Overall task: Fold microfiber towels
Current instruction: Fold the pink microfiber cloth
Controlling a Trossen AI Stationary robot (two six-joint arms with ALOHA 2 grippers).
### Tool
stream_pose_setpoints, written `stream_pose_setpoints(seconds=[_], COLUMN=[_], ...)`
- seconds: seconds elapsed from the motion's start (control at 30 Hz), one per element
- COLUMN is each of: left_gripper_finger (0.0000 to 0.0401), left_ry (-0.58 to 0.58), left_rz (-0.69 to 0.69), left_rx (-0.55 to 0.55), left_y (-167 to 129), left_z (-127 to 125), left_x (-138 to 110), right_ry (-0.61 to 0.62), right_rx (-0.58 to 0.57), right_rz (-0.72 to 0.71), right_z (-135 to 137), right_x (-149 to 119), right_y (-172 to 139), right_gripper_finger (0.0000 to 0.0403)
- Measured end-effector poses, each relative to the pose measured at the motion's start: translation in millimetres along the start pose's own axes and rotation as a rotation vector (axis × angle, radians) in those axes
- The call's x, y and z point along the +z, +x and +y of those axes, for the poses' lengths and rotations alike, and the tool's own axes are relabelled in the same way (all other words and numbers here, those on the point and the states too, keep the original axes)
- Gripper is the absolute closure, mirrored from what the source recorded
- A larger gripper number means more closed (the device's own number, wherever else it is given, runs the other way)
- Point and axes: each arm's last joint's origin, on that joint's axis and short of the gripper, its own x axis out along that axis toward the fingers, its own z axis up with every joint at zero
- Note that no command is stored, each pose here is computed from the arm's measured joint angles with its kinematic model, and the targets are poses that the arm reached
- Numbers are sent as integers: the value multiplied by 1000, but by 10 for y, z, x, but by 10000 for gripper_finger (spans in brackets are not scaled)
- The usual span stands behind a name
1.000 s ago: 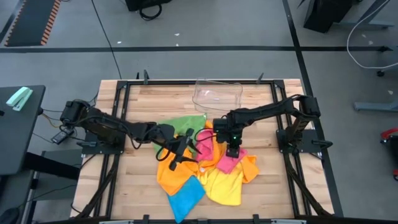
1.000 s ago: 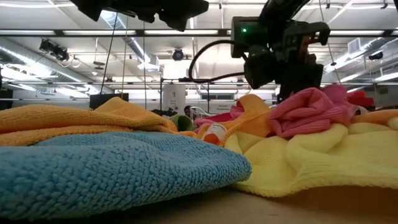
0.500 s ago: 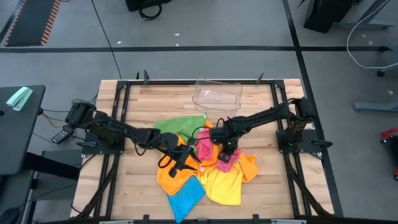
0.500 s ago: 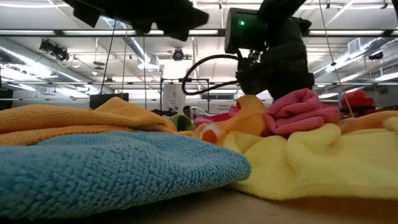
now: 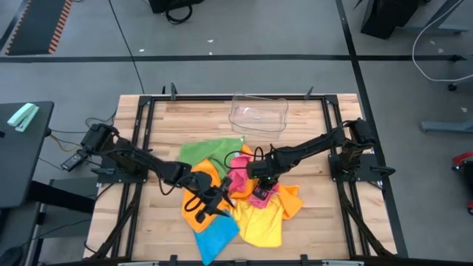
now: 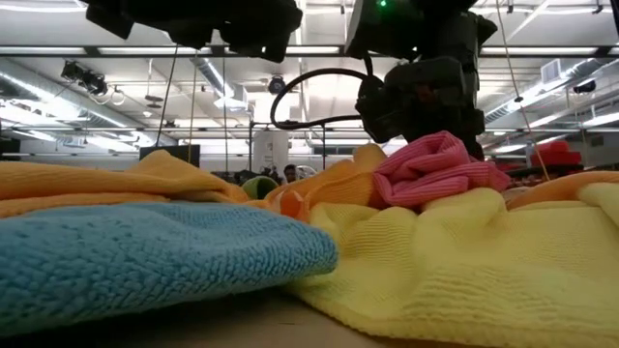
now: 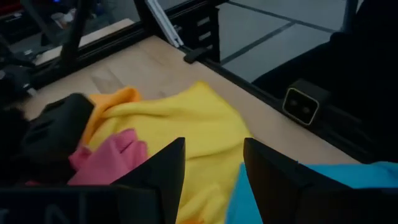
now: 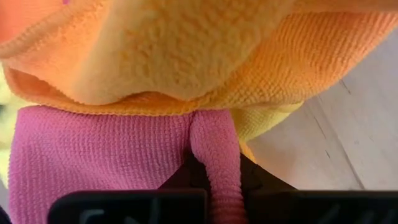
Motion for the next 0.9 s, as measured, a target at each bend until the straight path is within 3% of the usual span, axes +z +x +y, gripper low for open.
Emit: stream_pose_setpoints(seconds=[0.1,0.23,0.37,0.5,0.7,0.9], left_gripper_finger=[229,229,228,229,228,228], left_ry=[-24,-68,-71,-67,-60,-81], left_rz=[-30,-38,-25,-62,-126,-109], left_rx=[-2,87,129,137,152,146], left_y=[82,235,329,362,355,358], left_z=[-34,-36,-33,-30,-14,-20], left_x=[-22,-128,-233,-235,-172,-190], right_ry=[3,-13,-79,-221,-382,-363], right_rx=[-1,-15,-152,-307,-355,-394], right_rz=[0,12,48,92,181,254], right_z=[0,56,118,97,-111,-521], right_x=[11,64,56,56,155,257], right_y=[-12,-149,-415,-674,-756,-589], right_gripper_finger=[383,383,383,383,383,383])
